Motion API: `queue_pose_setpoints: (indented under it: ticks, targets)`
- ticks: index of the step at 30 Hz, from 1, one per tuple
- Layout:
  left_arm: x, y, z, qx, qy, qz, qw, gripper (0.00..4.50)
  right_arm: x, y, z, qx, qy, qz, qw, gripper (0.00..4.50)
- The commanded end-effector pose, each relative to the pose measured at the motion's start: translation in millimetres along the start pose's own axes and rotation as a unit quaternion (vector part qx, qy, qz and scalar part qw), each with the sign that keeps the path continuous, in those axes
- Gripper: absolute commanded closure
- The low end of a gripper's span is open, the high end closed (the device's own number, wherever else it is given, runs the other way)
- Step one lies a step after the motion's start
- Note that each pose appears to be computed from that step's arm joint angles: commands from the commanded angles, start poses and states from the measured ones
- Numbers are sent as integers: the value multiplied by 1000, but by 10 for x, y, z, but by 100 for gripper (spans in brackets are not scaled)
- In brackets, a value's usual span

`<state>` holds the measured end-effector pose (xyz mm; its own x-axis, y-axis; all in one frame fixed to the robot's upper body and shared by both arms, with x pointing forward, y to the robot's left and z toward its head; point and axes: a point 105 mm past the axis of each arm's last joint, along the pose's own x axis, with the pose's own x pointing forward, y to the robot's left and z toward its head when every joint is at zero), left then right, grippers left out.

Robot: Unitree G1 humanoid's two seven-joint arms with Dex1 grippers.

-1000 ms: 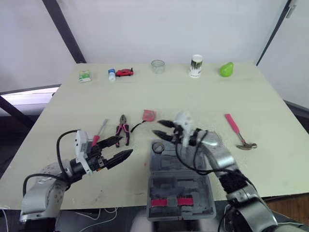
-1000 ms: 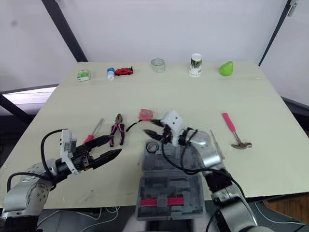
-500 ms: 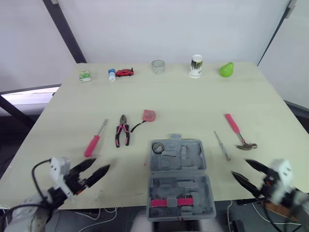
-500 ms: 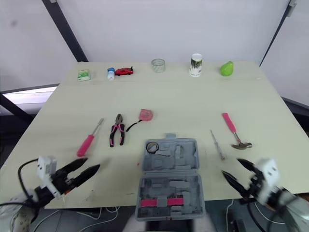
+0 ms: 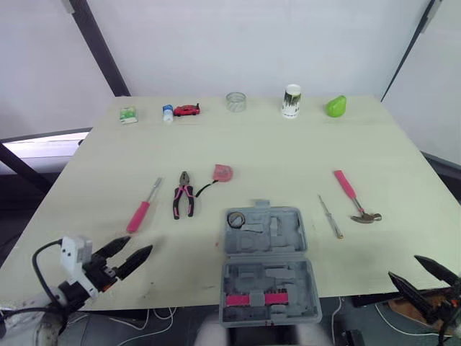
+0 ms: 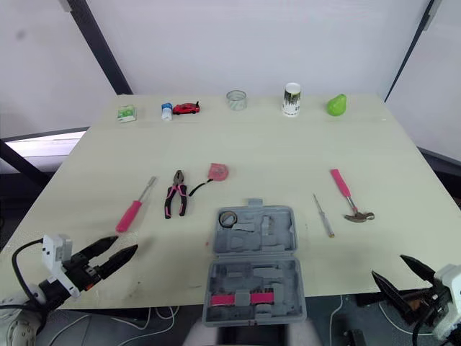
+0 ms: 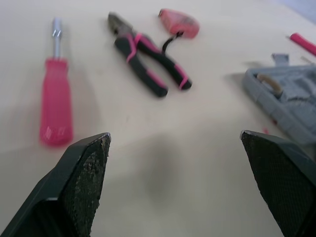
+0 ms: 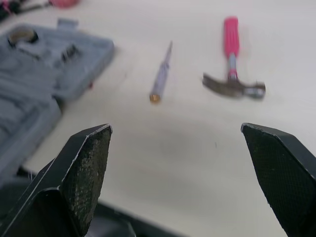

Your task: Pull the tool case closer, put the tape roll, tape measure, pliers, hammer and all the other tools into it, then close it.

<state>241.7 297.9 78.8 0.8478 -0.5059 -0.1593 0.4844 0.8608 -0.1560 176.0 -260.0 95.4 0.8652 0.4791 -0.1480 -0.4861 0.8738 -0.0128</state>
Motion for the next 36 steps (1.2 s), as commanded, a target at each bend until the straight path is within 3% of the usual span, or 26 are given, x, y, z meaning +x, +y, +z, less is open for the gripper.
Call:
queue_pose_setpoints:
  ticks: [1, 4, 11, 20, 28, 32, 36]
  targets:
    - [203, -84, 239, 49, -4, -20, 999, 0, 215, 215, 272, -23, -32, 63, 997, 9]
    - [533, -175, 447, 69, -16, -28, 997, 0, 446, 424, 493, -51, -51, 125, 990, 9]
    - [1155, -296, 586, 100, 74, -2, 992, 0, 671, 606, 828, -73, -83, 175, 978, 9]
    - [1807, -181, 454, 132, 167, 66, 975, 0, 730, 616, 907, -84, -74, 176, 978, 9]
    - [2193, -179, 281, 166, 213, 44, 962, 0, 747, 590, 979, -97, -68, 169, 979, 9]
    - [2299, -274, 194, 154, 215, 25, 964, 102, 727, 589, 995, -96, -68, 165, 979, 0]
    - [2367, -323, 172, 145, 206, 29, 967, 281, 708, 614, 1013, -96, -67, 163, 980, 0]
